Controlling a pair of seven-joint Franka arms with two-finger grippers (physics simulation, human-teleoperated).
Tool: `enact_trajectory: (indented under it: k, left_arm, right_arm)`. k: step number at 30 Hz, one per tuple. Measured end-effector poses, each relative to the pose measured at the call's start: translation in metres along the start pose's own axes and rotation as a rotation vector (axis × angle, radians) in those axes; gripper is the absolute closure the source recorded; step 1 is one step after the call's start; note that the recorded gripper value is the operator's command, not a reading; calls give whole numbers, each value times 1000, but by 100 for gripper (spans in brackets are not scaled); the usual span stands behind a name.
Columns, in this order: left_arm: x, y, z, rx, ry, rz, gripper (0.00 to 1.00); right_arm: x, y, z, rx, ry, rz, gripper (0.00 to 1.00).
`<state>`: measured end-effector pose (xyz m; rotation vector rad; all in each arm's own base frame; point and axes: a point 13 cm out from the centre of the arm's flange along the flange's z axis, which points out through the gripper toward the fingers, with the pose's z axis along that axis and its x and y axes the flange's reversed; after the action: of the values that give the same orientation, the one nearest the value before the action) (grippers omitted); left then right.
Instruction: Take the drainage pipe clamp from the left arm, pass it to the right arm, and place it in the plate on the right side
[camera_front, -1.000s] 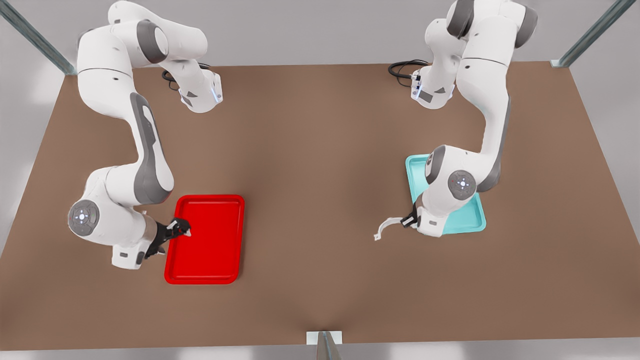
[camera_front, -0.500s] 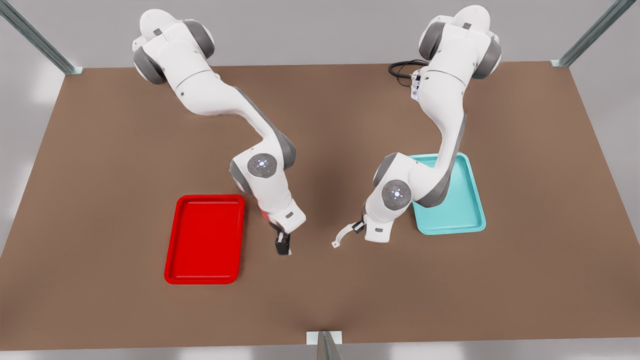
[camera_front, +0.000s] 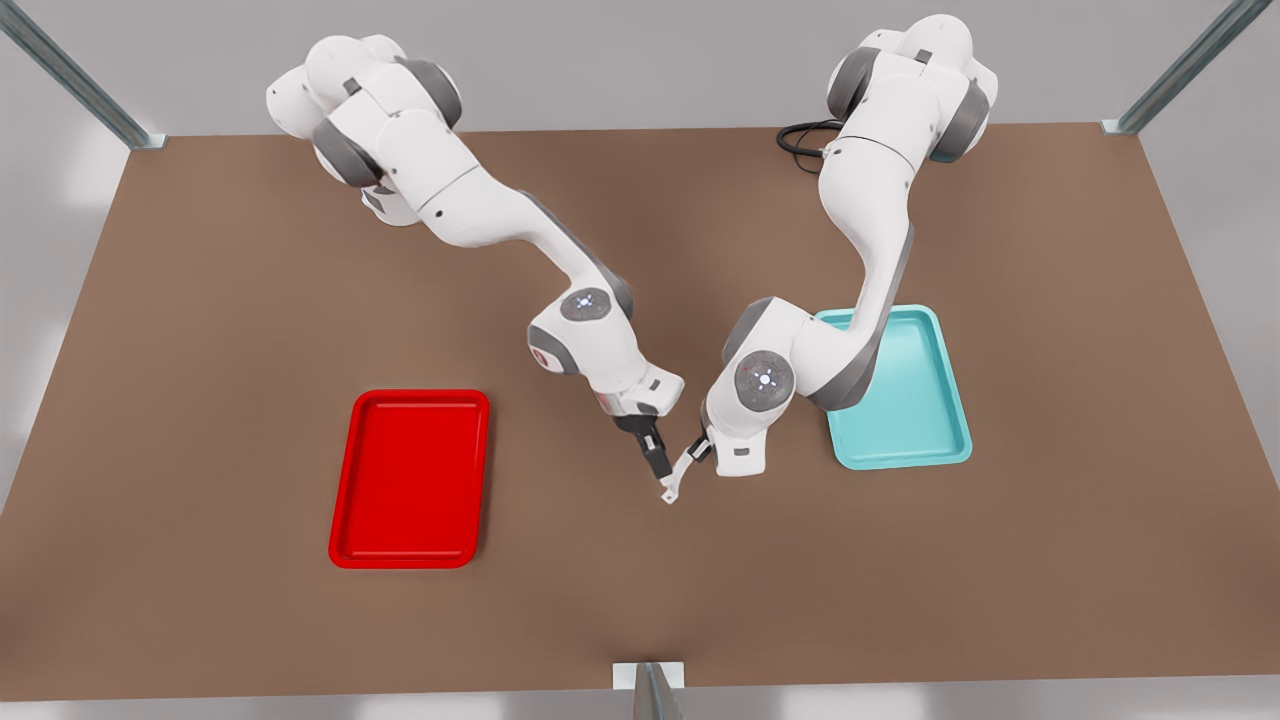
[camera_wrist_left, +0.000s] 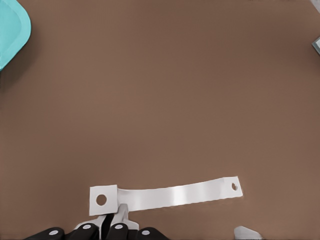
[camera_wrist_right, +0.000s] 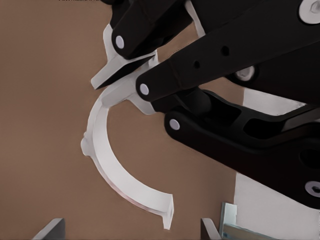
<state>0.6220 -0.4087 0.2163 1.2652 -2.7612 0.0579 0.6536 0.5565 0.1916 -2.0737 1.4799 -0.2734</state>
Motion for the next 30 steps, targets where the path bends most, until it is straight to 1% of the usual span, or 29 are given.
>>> enact_trajectory:
  k: [5,9,19,20,21,22,23,24,30]
  left_arm:
    - [9,-1,-1,-1,0,-38,79]
    - [14,-2,-1,-1,0,-64,79]
    - [21,-7,-17,7,0,-112,79]
    - [22,-7,-19,6,1,-116,79]
    - [22,-6,-20,4,1,-120,79]
    - [22,-6,-22,3,1,-124,79]
    - [23,-6,-22,0,2,-127,79]
    - [23,-5,-22,-2,3,-131,0]
    - [17,-6,-33,3,-1,-157,0]
  right_arm:
    - [-13,15,26,28,-46,-25,0]
    - [-29,19,30,52,-78,-47,0]
    - [-35,31,58,71,-101,-68,1]
    - [-36,32,61,74,-104,-70,14]
    - [-37,31,62,77,-106,-71,55]
    - [-38,31,62,80,-108,-73,76]
    - [-39,29,62,83,-109,-74,79]
    - [-39,28,61,86,-110,-75,79]
    - [-22,14,54,95,-101,-49,79]
